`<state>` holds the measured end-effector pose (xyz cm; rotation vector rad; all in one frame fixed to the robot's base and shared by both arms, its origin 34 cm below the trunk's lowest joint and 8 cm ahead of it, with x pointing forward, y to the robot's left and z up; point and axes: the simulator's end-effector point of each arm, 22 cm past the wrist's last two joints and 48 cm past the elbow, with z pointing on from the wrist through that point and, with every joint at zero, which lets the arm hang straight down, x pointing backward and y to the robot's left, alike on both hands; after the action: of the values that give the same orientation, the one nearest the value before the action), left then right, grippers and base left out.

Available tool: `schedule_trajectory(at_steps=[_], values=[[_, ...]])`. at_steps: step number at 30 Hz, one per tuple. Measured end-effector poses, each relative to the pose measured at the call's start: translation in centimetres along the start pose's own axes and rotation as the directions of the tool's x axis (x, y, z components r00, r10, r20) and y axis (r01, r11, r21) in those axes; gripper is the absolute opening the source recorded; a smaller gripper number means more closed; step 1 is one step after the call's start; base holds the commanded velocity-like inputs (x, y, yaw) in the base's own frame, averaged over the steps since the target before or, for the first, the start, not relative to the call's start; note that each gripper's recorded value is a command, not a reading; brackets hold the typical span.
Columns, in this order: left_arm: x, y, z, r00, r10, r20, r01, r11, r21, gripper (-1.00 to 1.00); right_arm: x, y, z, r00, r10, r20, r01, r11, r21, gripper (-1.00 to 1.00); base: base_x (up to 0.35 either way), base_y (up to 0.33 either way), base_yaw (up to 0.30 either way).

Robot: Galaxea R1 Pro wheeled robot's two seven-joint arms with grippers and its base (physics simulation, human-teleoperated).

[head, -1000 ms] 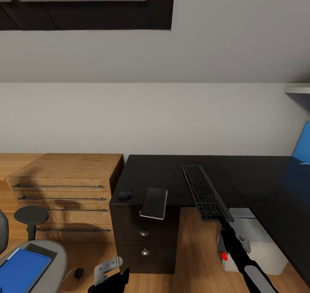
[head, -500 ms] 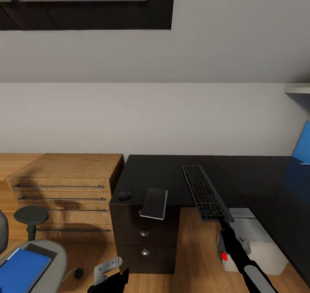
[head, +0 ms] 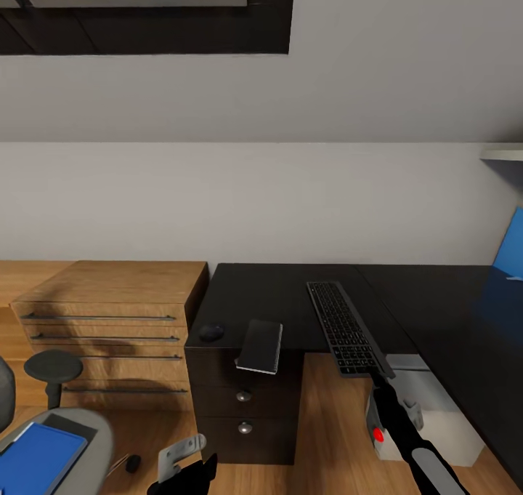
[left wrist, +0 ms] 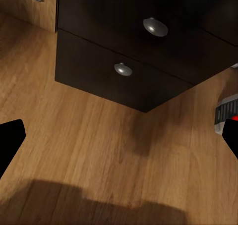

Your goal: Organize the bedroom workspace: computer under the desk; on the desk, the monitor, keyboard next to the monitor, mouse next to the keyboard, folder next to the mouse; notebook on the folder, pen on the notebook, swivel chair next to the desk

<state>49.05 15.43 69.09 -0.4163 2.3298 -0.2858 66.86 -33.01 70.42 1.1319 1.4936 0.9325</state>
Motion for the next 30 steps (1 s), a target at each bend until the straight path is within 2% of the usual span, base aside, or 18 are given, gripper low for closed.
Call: schedule_trajectory(at_steps=[30], values=[[0.42, 0.07, 0.0, 1.0, 0.003, -0.014, -0.004, 1.0, -0.006, 1.0, 0.54, 0.41, -0.01, 1.0, 0.01, -0.01, -0.01, 1.0, 0.0, 1.0, 0.014, 0.009, 0.0]])
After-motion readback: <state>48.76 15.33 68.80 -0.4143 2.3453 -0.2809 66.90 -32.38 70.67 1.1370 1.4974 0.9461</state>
